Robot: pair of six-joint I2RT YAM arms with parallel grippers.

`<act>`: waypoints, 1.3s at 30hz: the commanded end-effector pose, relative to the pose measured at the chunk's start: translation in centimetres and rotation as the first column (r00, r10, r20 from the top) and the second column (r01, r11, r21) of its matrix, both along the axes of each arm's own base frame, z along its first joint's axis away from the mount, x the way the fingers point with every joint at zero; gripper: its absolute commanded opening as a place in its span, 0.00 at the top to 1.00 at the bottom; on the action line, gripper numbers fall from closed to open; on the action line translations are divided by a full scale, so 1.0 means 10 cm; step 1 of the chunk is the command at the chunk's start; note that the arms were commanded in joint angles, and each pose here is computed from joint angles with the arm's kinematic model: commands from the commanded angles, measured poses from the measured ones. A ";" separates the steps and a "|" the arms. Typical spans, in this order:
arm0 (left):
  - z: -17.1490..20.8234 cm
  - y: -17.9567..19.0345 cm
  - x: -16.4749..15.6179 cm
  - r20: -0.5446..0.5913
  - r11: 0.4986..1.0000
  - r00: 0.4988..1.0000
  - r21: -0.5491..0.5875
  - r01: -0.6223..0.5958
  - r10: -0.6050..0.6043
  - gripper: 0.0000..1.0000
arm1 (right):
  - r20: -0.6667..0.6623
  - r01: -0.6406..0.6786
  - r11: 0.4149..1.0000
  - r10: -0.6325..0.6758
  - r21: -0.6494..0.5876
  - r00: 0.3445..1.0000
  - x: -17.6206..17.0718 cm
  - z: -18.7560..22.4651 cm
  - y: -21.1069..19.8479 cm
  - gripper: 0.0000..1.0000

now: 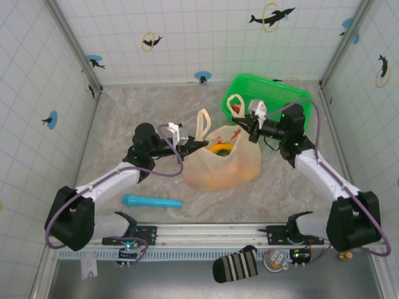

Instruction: Place the fake fruits into the plastic bag and tie a complex knot

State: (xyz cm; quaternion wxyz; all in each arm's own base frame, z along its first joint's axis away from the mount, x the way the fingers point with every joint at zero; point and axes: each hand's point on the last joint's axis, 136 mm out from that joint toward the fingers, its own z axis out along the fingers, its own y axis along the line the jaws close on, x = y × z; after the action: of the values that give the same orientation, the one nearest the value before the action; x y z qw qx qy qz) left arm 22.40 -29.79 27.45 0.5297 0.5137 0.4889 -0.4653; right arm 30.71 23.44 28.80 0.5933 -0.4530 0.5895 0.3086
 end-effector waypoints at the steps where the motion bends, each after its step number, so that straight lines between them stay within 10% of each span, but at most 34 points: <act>1: 0.12 -0.01 0.06 -0.011 1.000 1.000 -0.030 -0.001 0.001 1.00 | 0.170 0.137 0.985 -0.118 -0.107 0.978 -0.02 -0.10 -0.04 1.00; 14: 0.02 -0.23 0.18 -0.225 0.998 0.974 0.055 0.025 -0.012 1.00 | 0.465 0.233 0.962 -0.144 -0.142 0.874 -0.47 -0.04 0.07 1.00; 39: 0.09 -0.42 0.06 -0.312 0.995 0.948 0.055 0.081 -0.060 0.89 | 0.523 0.282 0.924 -0.110 -0.260 0.845 -0.36 -0.08 0.51 1.00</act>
State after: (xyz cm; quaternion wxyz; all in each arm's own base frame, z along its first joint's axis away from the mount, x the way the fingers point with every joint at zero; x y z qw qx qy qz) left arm 23.15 -33.89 26.53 0.3946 0.4692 0.5773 -0.5393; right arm 26.62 28.10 25.10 0.6419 -0.5649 0.5179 0.0268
